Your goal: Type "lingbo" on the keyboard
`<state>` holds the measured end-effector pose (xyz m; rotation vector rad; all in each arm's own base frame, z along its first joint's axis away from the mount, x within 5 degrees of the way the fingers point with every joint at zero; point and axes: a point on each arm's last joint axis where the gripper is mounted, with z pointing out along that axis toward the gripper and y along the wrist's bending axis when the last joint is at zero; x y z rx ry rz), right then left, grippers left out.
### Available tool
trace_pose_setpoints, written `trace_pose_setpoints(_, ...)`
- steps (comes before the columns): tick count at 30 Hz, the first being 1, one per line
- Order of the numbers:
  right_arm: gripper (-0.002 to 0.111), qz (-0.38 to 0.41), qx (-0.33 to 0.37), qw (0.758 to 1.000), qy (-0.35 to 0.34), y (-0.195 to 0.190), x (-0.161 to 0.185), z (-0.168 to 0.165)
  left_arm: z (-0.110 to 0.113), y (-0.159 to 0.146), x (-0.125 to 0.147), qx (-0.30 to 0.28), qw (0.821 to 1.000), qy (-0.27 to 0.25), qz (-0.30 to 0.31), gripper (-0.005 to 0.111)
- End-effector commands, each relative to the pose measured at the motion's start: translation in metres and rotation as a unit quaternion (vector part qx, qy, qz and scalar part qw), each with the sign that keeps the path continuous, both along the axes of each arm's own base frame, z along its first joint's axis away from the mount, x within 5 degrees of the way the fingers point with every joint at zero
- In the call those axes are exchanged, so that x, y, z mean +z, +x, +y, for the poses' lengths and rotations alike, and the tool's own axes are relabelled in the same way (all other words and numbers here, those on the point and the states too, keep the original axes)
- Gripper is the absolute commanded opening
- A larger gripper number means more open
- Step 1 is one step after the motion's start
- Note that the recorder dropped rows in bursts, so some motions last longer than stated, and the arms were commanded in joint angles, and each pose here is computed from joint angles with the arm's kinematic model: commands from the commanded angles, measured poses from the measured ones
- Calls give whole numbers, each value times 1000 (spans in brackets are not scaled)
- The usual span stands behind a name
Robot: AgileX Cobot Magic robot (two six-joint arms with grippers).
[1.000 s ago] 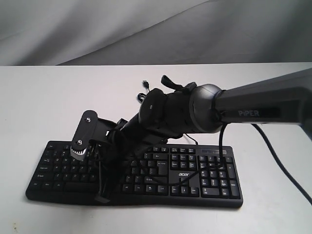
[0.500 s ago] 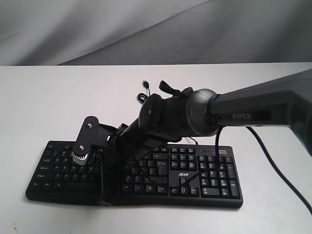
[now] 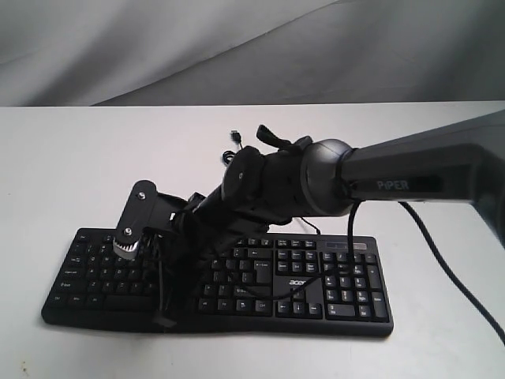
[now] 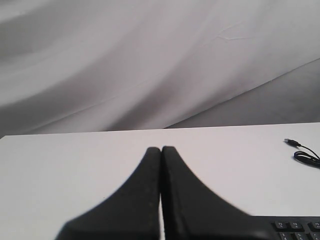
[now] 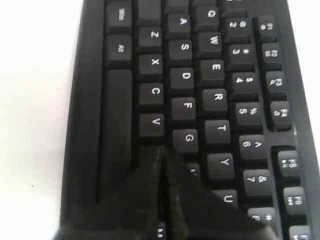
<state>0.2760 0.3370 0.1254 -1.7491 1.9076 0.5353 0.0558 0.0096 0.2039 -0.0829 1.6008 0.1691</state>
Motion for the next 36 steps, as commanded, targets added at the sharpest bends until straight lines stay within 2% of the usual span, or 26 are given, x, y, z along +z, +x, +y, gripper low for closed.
trace_pose_setpoints(1, 0, -9, 9, 1000, 19, 8, 12, 12, 0, 0, -1, -4, 1000, 0, -4, 0)
trace_pose_setpoints(6, 0, 1, 9, 1000, 11, 12, -3, 17, 0, 0, -1, -4, 1000, 0, -4, 0)
trace_pose_setpoints(23, 0, -9, 5, 1000, 21, 16, 0, 21, 0, 0, -1, -4, 1000, 0, -4, 0)
trace_pose_setpoints(36, 0, -4, 3, 1000, 14, 17, -10, 21, 0, 0, -1, -4, 1000, 0, -4, 0)
